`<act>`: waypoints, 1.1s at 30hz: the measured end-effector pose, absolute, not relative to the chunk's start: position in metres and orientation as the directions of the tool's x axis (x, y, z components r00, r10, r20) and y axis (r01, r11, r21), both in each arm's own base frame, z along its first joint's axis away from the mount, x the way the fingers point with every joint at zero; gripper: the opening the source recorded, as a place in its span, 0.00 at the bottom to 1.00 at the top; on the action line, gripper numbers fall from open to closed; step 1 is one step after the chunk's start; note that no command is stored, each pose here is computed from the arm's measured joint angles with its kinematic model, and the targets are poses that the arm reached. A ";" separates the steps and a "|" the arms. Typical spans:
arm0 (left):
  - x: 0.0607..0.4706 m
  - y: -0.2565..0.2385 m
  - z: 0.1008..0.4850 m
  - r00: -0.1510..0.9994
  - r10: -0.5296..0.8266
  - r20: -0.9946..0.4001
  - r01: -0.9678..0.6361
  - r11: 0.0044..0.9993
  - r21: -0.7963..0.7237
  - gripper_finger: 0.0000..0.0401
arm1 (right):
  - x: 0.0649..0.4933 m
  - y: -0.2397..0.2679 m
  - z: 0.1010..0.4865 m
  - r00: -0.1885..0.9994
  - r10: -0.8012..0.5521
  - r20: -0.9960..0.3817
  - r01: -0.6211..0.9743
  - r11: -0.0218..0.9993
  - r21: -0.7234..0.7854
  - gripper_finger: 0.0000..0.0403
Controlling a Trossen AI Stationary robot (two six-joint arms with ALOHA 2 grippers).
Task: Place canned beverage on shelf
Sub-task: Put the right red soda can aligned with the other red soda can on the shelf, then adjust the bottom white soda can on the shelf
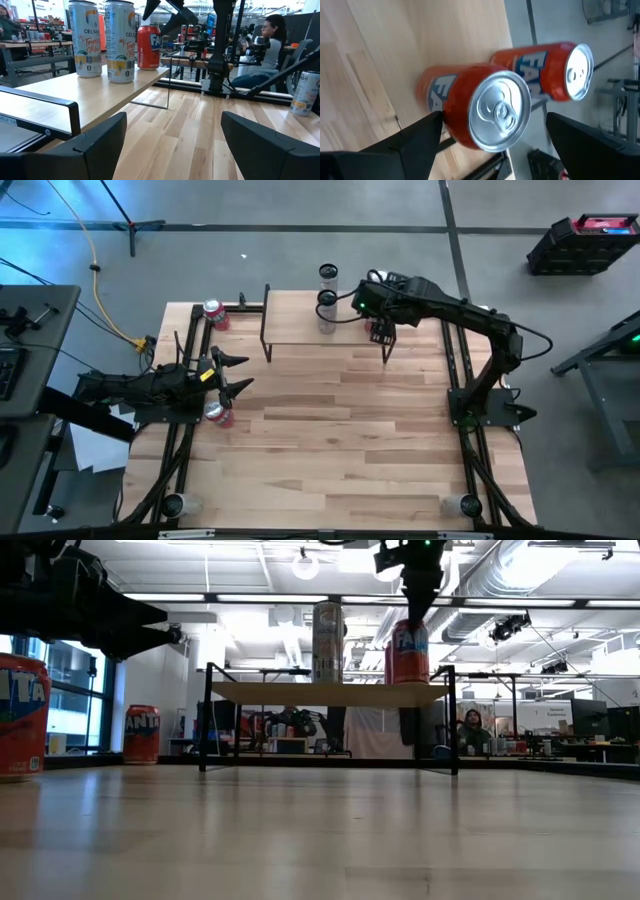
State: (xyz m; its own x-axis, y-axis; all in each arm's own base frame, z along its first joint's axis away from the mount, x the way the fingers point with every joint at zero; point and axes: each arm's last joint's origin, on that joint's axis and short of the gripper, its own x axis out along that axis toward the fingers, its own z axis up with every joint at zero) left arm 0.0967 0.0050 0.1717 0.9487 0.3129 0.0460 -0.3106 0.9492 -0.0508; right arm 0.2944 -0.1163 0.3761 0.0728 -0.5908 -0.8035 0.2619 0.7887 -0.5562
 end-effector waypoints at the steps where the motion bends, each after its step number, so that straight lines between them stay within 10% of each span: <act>1: 0.097 0.005 0.172 0.949 0.313 0.047 -0.311 0.949 -0.051 0.78 | 0.294 -0.116 0.376 0.065 -0.589 -0.806 0.264 0.789 -0.555 0.85; 25: 0.097 0.005 0.172 0.949 0.313 0.046 -0.311 0.949 -0.051 0.78 | 0.210 -0.103 0.404 0.134 -0.707 -0.694 0.554 0.634 -0.539 0.85; 33: 0.097 0.005 0.172 0.949 0.313 0.046 -0.311 0.949 -0.051 0.78 | 0.200 -0.074 0.415 0.394 -0.683 -0.615 0.588 0.702 -0.402 0.85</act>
